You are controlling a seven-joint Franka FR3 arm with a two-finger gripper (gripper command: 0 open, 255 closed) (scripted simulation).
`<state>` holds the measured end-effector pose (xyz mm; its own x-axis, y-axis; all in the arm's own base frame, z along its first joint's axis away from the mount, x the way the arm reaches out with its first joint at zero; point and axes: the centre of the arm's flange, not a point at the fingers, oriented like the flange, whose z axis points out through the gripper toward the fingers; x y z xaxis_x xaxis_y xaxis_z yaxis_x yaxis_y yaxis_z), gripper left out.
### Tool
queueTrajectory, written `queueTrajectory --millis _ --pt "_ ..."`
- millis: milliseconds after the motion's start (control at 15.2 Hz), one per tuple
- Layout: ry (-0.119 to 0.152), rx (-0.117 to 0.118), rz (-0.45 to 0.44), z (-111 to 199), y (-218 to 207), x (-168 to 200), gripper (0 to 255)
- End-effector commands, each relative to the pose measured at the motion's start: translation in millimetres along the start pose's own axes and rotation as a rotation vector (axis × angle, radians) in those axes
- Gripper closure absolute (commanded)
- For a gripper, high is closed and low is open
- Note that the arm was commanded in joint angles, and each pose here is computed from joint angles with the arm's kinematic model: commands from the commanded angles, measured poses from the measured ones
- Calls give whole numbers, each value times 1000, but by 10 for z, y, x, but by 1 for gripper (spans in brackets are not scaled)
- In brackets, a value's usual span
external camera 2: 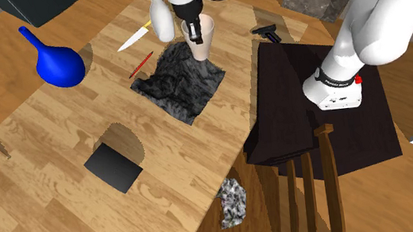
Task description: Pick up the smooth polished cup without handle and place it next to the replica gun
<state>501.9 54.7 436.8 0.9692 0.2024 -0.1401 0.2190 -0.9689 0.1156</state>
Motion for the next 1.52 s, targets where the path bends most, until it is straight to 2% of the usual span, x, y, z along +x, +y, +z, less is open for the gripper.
queueTrajectory --millis 0,1452 --pt "0 0 -2 57 219 -145 255" --pt "0 0 -2 542 2723 -1532 255"
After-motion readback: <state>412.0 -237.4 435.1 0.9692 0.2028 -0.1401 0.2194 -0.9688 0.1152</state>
